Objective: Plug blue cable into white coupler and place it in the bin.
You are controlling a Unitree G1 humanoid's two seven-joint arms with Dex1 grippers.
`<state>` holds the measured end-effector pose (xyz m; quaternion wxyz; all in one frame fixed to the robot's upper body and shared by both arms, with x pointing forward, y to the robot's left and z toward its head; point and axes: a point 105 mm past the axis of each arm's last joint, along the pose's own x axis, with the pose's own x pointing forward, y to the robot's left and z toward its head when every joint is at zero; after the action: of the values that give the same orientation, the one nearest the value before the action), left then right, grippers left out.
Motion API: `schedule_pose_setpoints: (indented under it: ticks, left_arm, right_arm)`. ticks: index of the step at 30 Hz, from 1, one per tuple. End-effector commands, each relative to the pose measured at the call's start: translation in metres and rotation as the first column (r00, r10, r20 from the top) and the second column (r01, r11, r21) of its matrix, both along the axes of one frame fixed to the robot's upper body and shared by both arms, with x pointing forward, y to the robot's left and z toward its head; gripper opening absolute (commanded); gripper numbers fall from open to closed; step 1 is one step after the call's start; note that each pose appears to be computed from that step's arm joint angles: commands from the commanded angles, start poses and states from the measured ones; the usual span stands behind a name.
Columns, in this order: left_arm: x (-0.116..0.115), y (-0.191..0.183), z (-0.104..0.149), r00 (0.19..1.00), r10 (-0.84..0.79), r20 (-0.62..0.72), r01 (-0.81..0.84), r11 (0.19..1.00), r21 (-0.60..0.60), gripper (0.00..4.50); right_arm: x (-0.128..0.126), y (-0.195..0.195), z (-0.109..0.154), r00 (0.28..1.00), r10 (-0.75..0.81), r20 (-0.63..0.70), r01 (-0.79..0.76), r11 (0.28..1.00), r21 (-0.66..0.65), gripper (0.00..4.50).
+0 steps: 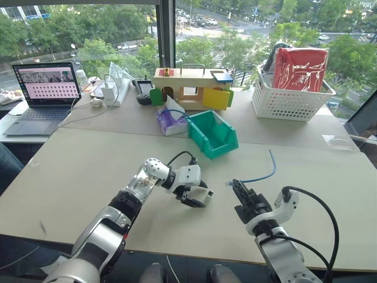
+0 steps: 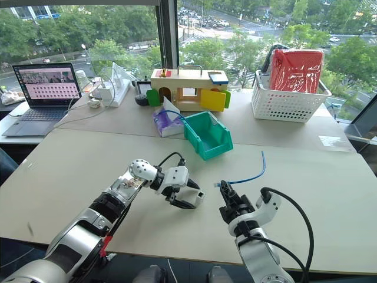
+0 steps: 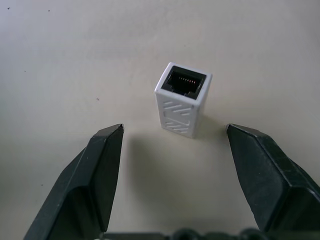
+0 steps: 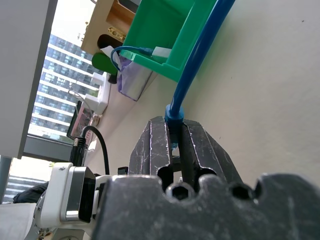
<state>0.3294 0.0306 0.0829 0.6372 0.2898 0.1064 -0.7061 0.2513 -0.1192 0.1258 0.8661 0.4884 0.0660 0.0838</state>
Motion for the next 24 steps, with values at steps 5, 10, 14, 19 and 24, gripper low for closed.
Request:
schedule_pose_setpoints:
  ticks: [5,10,14,19,24]
  left_arm:
    - [-0.001,-0.009,0.002,1.000,-0.006,0.023,0.007,0.999,-0.053,3.58]
    - [0.003,-0.013,0.004,1.000,0.014,0.012,-0.012,0.994,-0.106,3.58]
    - [0.005,-0.015,0.003,1.000,0.010,0.012,-0.009,0.993,-0.117,3.58]
    - [0.006,-0.015,-0.002,1.000,-0.007,-0.008,0.006,0.994,-0.114,3.33]
    - [0.002,-0.011,-0.010,0.998,-0.043,-0.053,0.038,0.994,-0.099,1.81]
  right_arm:
    - [0.001,-0.004,0.014,0.998,-0.006,0.059,0.006,1.000,0.003,0.00]
    - [0.001,-0.005,0.015,0.998,-0.011,0.063,0.011,1.000,-0.001,0.00]
    - [0.002,-0.007,0.015,0.998,-0.017,0.066,0.017,1.000,-0.003,0.00]
    - [0.002,-0.008,0.016,0.997,-0.023,0.068,0.023,1.000,-0.006,0.00]
    - [0.002,-0.010,0.016,0.997,-0.026,0.068,0.027,1.000,-0.010,0.00]
